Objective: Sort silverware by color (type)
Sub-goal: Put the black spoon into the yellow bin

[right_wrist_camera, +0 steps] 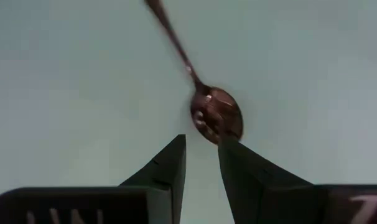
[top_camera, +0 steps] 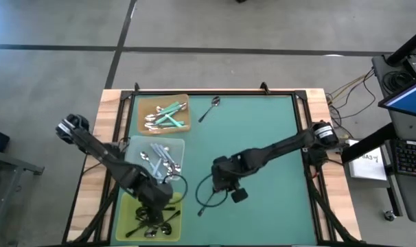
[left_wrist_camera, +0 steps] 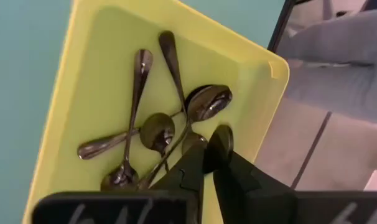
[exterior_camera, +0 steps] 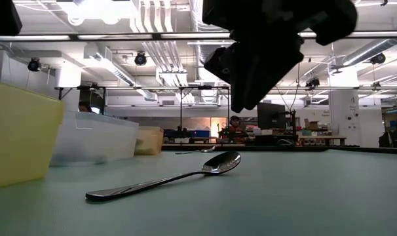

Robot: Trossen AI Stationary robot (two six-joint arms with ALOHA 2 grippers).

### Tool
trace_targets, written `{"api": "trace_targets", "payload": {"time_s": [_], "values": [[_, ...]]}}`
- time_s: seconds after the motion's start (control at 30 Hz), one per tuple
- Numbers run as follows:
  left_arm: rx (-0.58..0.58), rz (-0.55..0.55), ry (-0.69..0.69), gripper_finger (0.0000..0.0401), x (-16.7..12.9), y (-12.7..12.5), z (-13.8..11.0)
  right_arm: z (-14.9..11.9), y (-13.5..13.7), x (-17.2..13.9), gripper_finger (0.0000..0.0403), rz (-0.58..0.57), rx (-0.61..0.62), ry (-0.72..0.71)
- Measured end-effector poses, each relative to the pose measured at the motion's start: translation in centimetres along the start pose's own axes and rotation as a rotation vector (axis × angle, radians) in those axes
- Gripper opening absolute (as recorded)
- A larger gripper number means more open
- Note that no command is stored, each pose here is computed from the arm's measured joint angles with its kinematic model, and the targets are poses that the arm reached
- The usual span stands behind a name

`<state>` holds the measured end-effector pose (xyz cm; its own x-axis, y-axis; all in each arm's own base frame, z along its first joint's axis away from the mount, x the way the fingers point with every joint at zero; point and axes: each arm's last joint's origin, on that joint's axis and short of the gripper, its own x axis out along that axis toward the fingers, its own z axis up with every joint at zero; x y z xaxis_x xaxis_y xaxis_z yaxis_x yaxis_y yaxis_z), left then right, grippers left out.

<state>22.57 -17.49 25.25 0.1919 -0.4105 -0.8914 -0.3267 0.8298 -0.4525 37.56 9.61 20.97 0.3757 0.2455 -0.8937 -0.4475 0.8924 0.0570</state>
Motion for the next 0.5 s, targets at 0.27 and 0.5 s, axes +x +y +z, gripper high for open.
{"api": "trace_targets", "payload": {"time_s": [0.27,0.5], "values": [[0.031,0.034,0.022,0.0056,0.9,-2.5,1.4,0.6,1.1,0.7,0.0128,-0.006,-0.082,-0.042],[0.078,0.121,-0.152,0.0077,1.2,-3.7,2.8,1.1,0.9,0.8,0.0138,-0.027,-0.119,-0.104]]}}
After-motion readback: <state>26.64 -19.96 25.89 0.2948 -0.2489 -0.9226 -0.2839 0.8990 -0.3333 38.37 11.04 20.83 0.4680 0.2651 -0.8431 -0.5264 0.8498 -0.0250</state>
